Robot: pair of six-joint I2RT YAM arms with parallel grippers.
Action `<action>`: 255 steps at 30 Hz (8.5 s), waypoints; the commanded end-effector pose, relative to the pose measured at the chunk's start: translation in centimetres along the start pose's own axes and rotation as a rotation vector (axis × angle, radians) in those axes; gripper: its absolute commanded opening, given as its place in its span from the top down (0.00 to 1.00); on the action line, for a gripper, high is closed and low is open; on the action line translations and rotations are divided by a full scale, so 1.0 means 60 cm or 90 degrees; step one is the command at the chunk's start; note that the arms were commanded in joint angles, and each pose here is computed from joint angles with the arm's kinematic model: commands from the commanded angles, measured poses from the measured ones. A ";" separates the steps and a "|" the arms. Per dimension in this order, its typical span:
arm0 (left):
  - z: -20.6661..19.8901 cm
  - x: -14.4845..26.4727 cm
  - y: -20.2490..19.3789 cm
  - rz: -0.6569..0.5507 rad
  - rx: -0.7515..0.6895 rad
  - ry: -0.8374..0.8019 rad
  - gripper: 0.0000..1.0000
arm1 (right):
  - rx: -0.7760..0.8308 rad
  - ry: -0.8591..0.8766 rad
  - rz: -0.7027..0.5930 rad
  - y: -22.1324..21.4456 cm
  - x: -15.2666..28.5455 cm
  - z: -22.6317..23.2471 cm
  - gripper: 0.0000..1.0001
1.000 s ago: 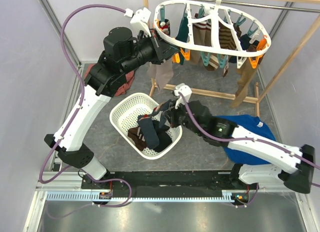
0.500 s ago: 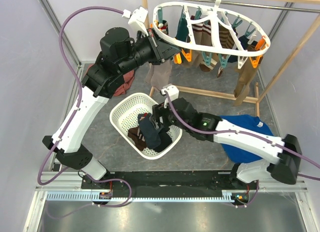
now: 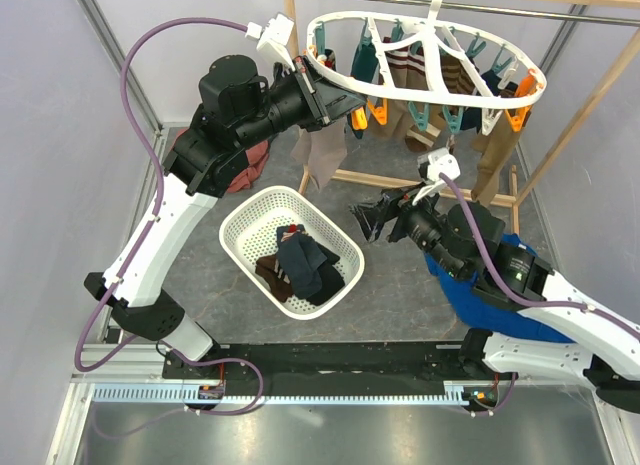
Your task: Remove the socks clipped to the hanger
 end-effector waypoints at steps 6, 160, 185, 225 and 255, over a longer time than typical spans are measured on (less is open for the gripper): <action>-0.023 0.015 -0.003 0.026 0.026 -0.049 0.98 | 0.051 -0.064 0.002 -0.015 -0.030 -0.009 0.14; -0.006 0.023 0.050 0.008 -0.110 -0.039 0.98 | 0.082 0.082 0.139 -0.199 -0.210 0.047 0.38; -0.010 0.028 0.048 0.011 -0.096 -0.044 0.98 | 0.094 0.004 0.084 -0.169 -0.175 0.023 0.39; -0.001 0.004 0.038 0.031 -0.018 -0.064 0.69 | 0.167 -0.356 -0.101 0.003 -0.301 -0.022 1.00; 0.024 0.058 0.061 -0.070 -0.048 0.088 0.37 | 0.106 -0.163 -0.144 0.019 -0.217 -0.009 1.00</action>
Point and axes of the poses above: each gripper's point midway between its finger pads, its own x axis back along the fingers, its own z axis along the line the jaws close on, y = z × x, the point moved 9 cm from there along x, back along the fingers, and after that the axes turned 13 degrees about x, right-handed, at the moved point
